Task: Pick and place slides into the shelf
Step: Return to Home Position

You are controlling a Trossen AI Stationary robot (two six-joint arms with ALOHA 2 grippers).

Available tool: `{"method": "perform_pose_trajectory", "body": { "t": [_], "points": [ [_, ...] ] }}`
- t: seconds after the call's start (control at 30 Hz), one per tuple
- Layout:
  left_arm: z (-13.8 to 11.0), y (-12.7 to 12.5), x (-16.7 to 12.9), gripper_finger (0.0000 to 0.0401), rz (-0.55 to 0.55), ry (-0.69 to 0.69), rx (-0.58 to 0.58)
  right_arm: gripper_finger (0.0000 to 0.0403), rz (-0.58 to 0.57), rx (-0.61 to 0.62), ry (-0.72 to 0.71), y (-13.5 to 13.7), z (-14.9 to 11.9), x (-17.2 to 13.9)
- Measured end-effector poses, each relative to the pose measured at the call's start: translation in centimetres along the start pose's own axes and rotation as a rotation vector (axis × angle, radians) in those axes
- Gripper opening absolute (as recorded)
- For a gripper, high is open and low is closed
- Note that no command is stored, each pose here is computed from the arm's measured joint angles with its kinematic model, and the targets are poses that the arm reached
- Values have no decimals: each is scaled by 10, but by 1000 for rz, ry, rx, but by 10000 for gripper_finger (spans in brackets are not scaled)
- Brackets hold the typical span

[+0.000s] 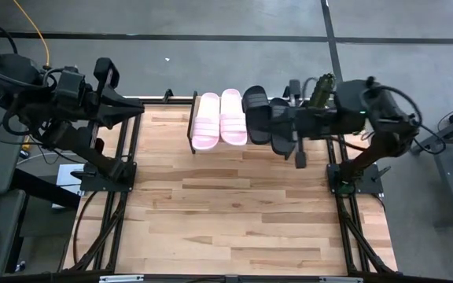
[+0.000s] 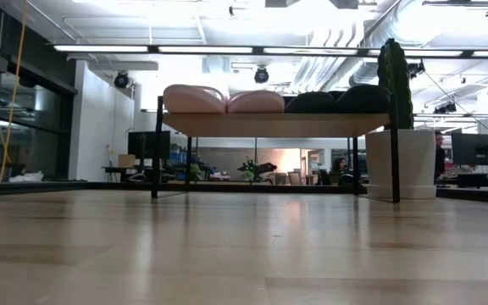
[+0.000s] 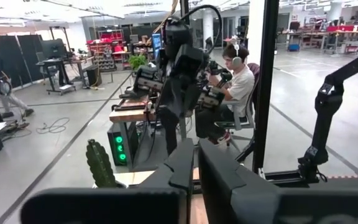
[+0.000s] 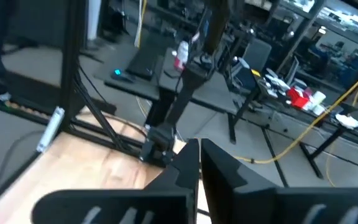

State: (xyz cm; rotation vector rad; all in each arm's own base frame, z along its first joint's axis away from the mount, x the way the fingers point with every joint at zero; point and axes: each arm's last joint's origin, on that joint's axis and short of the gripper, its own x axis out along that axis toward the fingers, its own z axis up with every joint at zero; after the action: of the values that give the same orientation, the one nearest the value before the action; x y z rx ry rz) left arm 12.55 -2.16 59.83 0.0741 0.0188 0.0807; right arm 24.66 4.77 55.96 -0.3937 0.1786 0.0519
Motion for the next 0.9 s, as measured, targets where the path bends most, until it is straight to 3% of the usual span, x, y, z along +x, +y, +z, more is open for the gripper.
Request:
{"method": "perform_pose_trajectory", "body": {
  "t": [0.37, 0.63, 0.9],
  "points": [
    [-7, 5, -18, 7, -14, 63, -1, 0, 78, 8, -120, 13, 16, -46],
    [-4, 12, -37, 1, -19, 19, 9, 0, -20, -22, -169, 14, 23, -84],
    [7, 12, -33, 0, 21, -90, 53, 0, -79, 36, -283, -9, 24, -121]
  ]
}}
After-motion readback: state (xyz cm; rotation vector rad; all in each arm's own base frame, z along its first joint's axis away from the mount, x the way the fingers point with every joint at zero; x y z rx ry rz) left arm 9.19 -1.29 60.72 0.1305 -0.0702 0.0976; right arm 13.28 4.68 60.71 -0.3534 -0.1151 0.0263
